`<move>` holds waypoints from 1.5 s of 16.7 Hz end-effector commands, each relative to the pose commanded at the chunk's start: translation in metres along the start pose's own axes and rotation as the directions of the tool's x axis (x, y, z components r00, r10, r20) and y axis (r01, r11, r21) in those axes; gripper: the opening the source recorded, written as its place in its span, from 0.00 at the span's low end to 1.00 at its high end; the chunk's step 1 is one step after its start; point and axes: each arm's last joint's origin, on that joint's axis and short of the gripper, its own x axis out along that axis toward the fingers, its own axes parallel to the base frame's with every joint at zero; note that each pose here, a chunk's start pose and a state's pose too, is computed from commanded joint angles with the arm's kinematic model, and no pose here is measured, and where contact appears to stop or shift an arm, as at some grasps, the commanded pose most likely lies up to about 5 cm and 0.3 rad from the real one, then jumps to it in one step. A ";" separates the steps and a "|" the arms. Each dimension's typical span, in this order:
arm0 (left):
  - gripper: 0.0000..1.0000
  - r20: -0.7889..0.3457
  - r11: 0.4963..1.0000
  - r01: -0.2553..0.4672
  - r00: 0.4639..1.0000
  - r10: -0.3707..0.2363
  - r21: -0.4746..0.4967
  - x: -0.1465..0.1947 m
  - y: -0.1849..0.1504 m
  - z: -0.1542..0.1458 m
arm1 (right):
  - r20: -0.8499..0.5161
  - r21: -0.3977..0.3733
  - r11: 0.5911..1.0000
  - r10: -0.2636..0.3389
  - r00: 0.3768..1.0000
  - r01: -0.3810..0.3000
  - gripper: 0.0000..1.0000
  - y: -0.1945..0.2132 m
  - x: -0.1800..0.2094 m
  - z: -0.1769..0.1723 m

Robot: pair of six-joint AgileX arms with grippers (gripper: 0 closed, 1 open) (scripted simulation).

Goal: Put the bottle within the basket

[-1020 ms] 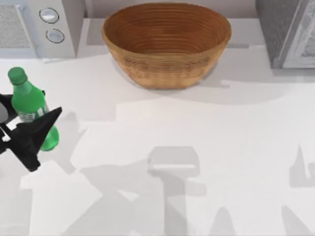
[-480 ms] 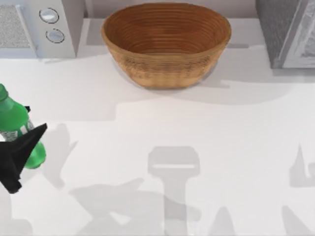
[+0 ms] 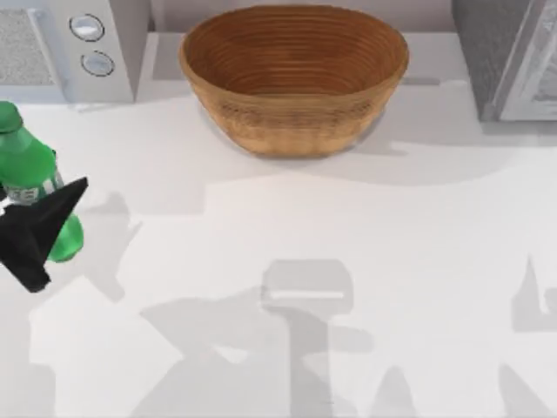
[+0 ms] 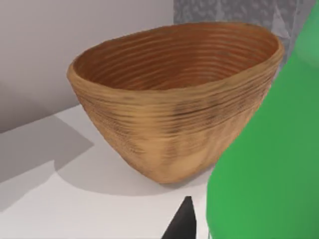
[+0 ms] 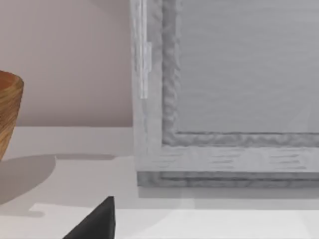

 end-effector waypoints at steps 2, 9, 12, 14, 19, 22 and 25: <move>0.00 -0.016 0.999 -0.045 0.999 0.045 -0.003 0.021 0.012 0.014 | 0.000 0.000 1.000 0.000 1.000 0.000 1.00 0.000 0.000 0.000; 0.00 -0.067 0.964 -0.266 0.962 0.265 -0.013 0.134 0.030 0.072 | 0.000 0.000 1.000 0.000 1.000 0.000 1.00 0.000 0.000 0.000; 0.00 -0.069 0.926 -0.377 0.924 0.375 -0.019 0.191 0.016 0.097 | 0.000 0.000 1.000 0.000 1.000 0.000 1.00 0.000 0.000 0.000; 0.00 -0.063 0.893 -0.449 0.892 0.447 -0.027 0.225 -0.003 0.113 | 0.000 0.000 1.000 0.000 1.000 0.000 1.00 0.000 0.000 0.000; 0.00 -0.037 0.793 -0.607 0.795 0.606 -0.057 0.285 -0.063 0.147 | 0.000 0.000 1.000 0.000 1.000 0.000 1.00 0.000 0.000 0.000; 0.00 -0.024 0.739 -0.670 0.742 0.670 -0.075 0.304 -0.096 0.160 | 0.000 0.000 1.000 0.000 1.000 0.000 1.00 0.000 0.000 0.000; 0.00 -0.018 0.711 -0.698 0.714 0.699 -0.085 0.311 -0.115 0.167 | 0.000 0.000 1.000 0.000 1.000 0.000 1.00 0.000 0.000 0.000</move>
